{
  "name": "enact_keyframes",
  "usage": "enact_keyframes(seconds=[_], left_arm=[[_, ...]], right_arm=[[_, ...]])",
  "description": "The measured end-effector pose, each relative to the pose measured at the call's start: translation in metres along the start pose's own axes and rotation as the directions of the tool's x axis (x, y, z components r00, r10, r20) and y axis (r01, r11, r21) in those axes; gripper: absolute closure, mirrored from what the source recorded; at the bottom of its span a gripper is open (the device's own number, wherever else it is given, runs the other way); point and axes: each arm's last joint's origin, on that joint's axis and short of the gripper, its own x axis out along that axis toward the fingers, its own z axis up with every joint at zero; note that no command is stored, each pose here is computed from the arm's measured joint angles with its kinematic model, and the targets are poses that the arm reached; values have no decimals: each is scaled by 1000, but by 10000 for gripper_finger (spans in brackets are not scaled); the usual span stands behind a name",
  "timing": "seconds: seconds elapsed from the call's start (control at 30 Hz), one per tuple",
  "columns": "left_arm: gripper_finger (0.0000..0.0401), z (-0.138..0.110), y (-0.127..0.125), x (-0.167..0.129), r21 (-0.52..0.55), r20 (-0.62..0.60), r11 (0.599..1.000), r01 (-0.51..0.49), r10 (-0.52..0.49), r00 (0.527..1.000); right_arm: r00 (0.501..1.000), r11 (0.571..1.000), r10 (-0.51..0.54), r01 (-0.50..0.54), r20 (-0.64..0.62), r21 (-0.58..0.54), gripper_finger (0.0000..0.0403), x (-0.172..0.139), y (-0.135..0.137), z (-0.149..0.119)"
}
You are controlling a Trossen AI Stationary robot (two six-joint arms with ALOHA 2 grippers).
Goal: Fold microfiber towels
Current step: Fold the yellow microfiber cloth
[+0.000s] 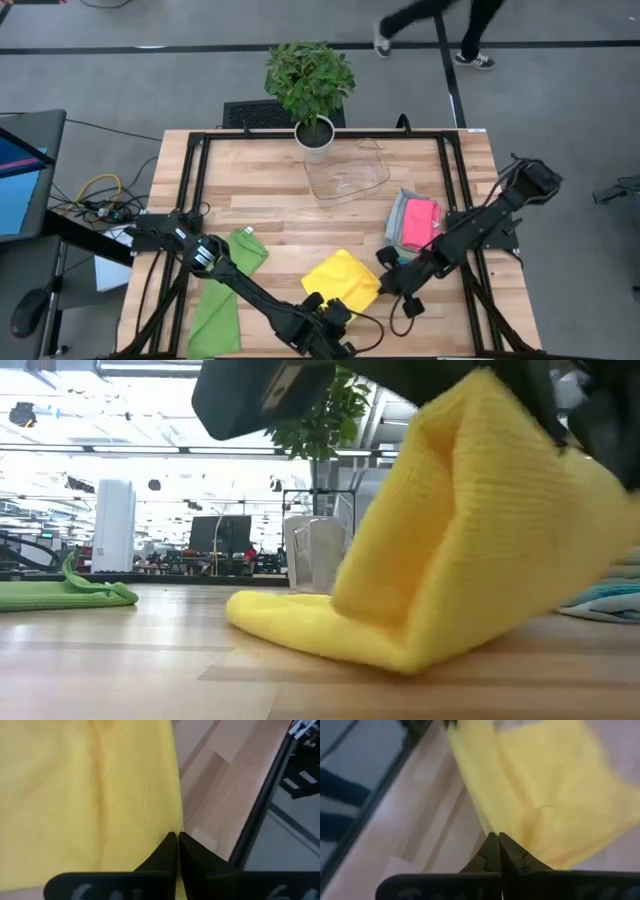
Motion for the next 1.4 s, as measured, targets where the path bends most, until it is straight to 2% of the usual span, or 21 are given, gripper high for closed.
enact_keyframes(seconds=[0.07,0.17,0.4,0.57,0.73,0.97,1.2,1.4], left_arm=[[400,2,1,-3,14,11,1000,-11,10,1000],[401,12,6,-5,22,25,999,-34,33,999],[401,24,11,-6,6,11,999,-45,45,999],[401,27,17,-14,28,8,995,-100,100,995],[401,24,26,-14,36,-1,982,-186,186,982],[401,25,31,-17,-37,26,968,-246,247,969],[401,22,44,-24,-18,22,926,-378,378,925],[401,33,49,-33,-36,42,918,-395,396,917]], right_arm=[[999,1000,-11,10,33,20,396,-10,-7,5],[999,997,-39,39,5,63,390,-16,-22,4],[1000,988,26,-24,-6,150,391,-17,-52,13],[1000,989,-14,15,-6,148,389,-19,-72,28],[999,990,-11,18,-48,140,389,-11,-92,33],[997,990,11,0,-78,139,384,-1,-109,46],[999,995,-27,30,-38,95,387,-7,-127,59],[997,995,-24,31,-78,98,385,-11,-140,62]])
